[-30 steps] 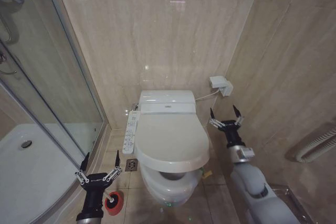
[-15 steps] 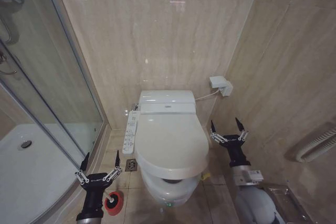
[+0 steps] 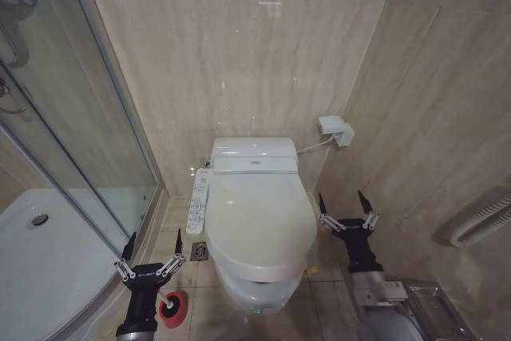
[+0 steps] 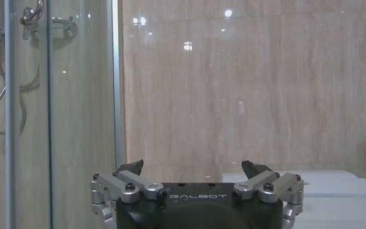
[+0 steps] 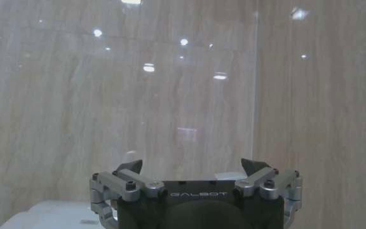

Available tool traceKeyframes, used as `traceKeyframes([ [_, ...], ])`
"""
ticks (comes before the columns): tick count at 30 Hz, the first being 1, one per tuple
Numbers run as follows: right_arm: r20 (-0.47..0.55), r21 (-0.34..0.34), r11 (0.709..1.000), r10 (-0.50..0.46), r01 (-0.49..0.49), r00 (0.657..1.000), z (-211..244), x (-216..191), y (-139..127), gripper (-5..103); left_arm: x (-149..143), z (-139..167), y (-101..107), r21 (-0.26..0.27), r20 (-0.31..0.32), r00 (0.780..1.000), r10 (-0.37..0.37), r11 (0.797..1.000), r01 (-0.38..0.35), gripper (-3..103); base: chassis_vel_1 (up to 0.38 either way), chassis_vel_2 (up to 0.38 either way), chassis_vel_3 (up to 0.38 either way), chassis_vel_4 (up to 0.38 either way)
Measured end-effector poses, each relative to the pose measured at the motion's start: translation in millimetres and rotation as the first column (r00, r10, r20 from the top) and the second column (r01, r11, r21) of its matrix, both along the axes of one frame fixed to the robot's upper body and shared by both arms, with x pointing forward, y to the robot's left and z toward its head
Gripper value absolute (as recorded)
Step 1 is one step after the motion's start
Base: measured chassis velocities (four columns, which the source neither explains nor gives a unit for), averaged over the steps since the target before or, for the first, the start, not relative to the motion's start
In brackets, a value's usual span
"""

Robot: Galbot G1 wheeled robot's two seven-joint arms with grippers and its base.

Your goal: Open the toilet lid, clean the toilet bowl with a toilet brush, close the toilet lid, and flush.

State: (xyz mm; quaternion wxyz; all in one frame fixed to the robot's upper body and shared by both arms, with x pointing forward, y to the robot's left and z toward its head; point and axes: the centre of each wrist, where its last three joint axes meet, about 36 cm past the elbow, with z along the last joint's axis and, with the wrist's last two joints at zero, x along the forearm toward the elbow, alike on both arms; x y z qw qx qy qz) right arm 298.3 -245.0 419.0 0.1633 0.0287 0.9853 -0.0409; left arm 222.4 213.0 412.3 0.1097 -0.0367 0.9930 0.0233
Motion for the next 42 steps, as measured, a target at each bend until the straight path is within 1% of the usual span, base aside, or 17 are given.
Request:
traceKeyframes([
  [7,0.009,0.033,0.999,-0.043,0.043,0.999,1,8,7,100,0,0,0,0.0,0.0,1.0,0.0,1.0,0.0,100,0.0,0.0,0.0,0.0],
  [12,-0.001,0.045,0.997,-0.063,0.063,0.998,3,0,15,100,0,0,0,0.0,0.0,1.0,0.0,1.0,0.0,100,0.0,0.0,0.0,0.0],
  [16,-0.008,0.073,0.994,-0.077,0.077,0.997,6,-10,24,100,0,0,0,0.0,0.0,1.0,0.0,1.0,0.0,100,0.0,0.0,0.0,0.0],
  [20,-0.003,0.095,0.993,-0.076,0.076,0.997,11,-16,31,100,0,0,0,0.0,0.0,1.0,0.0,1.0,0.0,100,0.0,0.0,0.0,0.0],
  [27,0.009,0.101,0.993,-0.066,0.065,0.998,14,-21,36,100,0,0,0,0.0,0.0,1.0,0.0,1.0,0.0,100,0.0,0.0,0.0,0.0],
  [34,0.027,0.108,0.993,-0.043,0.04,0.999,16,-10,43,100,0,0,0,0.0,0.0,1.0,0.0,1.0,0.0,100,0.0,0.0,0.0,0.0],
  [42,0.032,0.098,0.995,-0.022,0.019,0.999,14,-3,43,100,0,0,0,0.0,0.0,1.0,0.0,1.0,0.0,100,0.0,0.0,0.0,0.0],
])
